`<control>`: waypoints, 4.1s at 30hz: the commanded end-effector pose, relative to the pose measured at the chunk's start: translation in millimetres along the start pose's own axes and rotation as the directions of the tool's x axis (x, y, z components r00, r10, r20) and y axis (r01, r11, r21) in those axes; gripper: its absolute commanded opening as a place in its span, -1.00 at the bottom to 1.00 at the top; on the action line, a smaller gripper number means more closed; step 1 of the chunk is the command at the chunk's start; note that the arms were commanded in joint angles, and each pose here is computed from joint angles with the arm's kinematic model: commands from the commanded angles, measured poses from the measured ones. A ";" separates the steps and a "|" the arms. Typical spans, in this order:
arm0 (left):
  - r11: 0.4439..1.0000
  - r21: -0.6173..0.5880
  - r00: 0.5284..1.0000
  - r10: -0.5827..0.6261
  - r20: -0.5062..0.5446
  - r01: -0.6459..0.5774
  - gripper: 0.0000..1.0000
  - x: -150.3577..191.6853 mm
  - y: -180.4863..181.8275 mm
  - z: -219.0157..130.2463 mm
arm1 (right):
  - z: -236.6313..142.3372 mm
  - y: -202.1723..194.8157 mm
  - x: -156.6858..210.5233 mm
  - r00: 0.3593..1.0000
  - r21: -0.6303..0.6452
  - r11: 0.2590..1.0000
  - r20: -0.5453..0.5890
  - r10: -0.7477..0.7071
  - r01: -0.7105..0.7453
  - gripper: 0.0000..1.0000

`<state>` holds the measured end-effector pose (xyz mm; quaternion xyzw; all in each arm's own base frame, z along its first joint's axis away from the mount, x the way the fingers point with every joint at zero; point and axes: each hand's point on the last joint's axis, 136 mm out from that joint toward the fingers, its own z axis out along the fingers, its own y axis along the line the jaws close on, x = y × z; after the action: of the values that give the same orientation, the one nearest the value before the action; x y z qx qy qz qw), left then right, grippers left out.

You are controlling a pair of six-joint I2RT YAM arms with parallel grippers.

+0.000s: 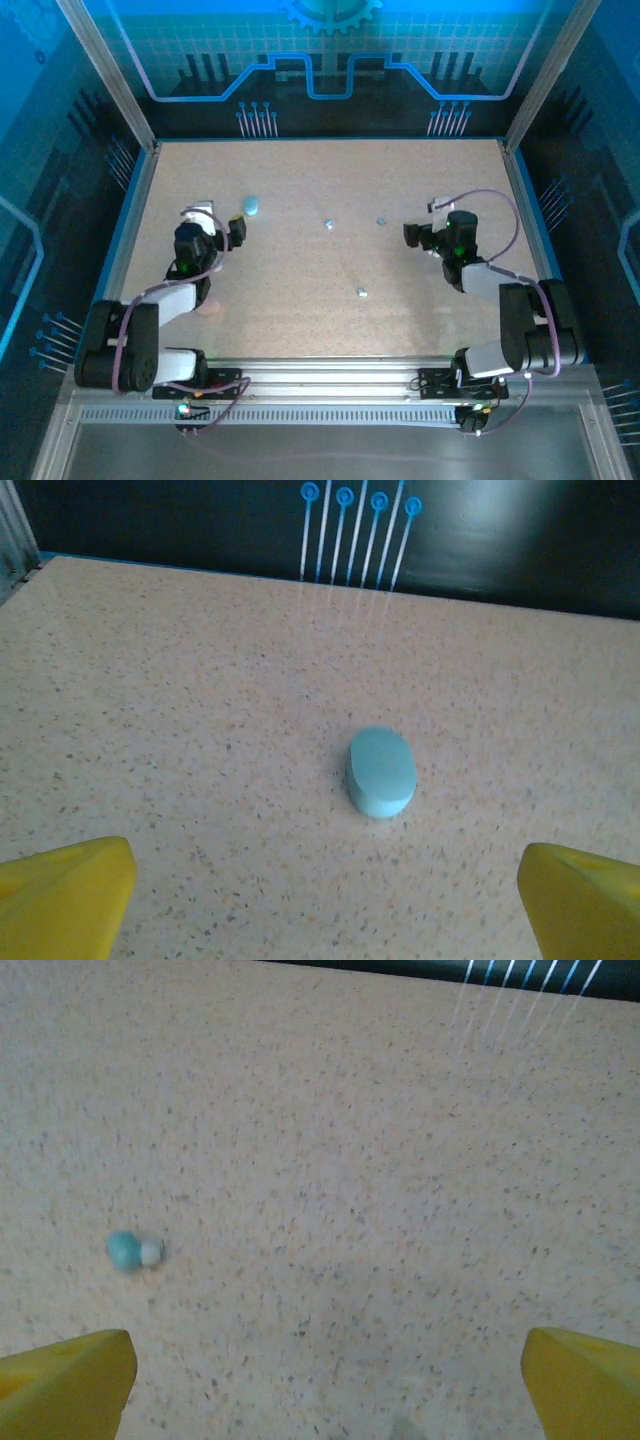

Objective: Insert the wireless bluetooth earbuds into the charging case

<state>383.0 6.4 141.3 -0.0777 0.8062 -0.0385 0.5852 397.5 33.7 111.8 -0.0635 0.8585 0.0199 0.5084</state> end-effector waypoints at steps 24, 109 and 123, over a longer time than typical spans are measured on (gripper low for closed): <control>0.992 -0.115 0.660 -0.119 -0.742 0.050 0.38 64.4 -33.3 98.8 | -68.1 103.0 -32.3 0.875 -0.365 0.851 -0.441 0.200 -0.378 1.00; 0.624 0.780 0.845 0.441 -0.302 -0.046 -0.58 -28.0 -253.2 -118.5 | -148.1 169.5 -73.6 0.808 -0.444 0.721 -0.522 0.274 -0.532 0.65; 0.974 -0.061 0.665 -0.194 -0.721 0.218 -0.66 92.7 -176.7 -93.4 | -121.3 143.6 0.9 0.711 -0.218 0.753 -0.561 0.425 -0.621 0.68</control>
<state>281.4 -198.4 127.9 -0.0410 0.9568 -0.1857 0.2201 271.3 164.7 172.3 0.0618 0.9176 0.3180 0.2301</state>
